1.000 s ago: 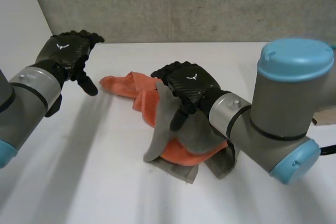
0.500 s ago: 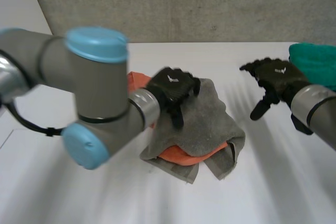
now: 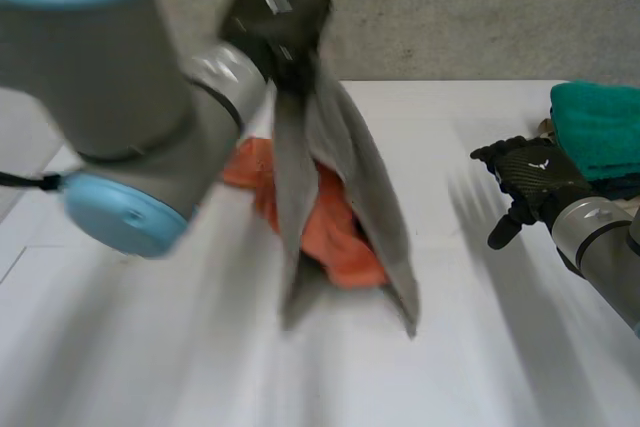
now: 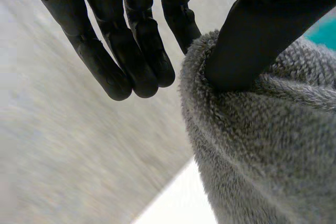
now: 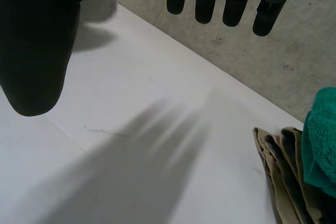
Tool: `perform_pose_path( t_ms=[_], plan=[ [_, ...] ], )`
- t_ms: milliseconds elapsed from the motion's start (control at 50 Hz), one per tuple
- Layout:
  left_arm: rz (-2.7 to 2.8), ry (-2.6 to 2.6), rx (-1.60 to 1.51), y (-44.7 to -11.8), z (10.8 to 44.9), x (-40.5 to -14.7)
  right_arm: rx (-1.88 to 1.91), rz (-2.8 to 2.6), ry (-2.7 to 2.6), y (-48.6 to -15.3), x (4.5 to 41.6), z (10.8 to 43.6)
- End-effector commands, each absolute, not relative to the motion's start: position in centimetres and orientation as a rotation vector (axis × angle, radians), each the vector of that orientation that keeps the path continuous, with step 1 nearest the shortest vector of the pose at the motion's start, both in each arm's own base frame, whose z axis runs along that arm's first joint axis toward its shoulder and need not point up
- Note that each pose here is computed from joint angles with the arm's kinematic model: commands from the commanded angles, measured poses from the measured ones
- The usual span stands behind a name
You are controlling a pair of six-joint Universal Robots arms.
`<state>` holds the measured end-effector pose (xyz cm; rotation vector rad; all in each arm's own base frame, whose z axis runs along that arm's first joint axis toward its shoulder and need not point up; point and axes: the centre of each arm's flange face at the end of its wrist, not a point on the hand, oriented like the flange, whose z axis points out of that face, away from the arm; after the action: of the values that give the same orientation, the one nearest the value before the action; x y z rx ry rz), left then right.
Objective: Fold the laundry.
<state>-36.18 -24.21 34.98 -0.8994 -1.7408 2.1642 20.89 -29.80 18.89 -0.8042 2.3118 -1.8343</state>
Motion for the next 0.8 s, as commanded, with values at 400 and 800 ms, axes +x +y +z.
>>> perform_pose_path(
  t_ms=[400, 800],
  plan=[
    [2.63, -1.95, -0.496, -40.8, 40.3, -18.9, -0.907, -1.767, 2.296, -28.6, 22.8, 17.5],
    [2.563, -1.517, -0.463, -30.2, 48.8, -23.6, -0.895, -1.768, 2.327, -29.0, 22.5, 17.1]
  ],
)
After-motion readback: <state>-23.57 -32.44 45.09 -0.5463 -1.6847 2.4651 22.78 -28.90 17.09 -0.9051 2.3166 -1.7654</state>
